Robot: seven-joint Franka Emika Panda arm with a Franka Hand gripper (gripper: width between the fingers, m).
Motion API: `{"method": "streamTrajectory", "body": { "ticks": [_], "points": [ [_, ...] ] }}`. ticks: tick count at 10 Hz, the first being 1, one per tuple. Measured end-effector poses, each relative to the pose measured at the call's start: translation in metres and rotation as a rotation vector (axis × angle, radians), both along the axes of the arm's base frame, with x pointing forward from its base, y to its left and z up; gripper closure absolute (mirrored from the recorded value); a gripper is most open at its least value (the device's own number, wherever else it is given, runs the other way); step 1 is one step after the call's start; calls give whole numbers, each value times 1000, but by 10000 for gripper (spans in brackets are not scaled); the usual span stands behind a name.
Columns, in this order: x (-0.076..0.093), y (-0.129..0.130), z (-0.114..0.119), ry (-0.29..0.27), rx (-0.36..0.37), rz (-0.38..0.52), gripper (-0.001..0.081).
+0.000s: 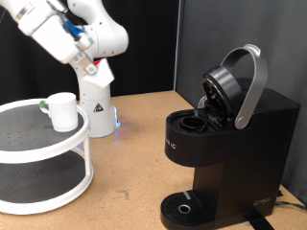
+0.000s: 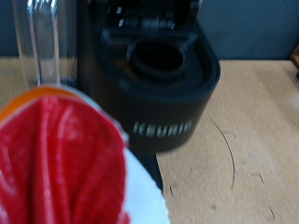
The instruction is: Make a cup of coffee with the keurig machine
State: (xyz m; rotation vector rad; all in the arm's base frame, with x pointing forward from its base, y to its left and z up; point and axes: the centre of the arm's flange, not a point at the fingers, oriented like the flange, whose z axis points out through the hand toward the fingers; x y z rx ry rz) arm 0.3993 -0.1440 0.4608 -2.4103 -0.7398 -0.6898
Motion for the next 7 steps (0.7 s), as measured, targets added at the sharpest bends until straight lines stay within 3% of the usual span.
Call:
{"method": "streamTrajectory", "body": {
  "ticks": [2, 4, 5, 7],
  "points": [
    [15, 24, 8, 53, 48, 53, 738],
    [32, 40, 11, 101, 41, 67, 738],
    [31, 40, 11, 101, 42, 67, 738],
    [34, 46, 16, 84, 145, 54, 738]
  ]
}}
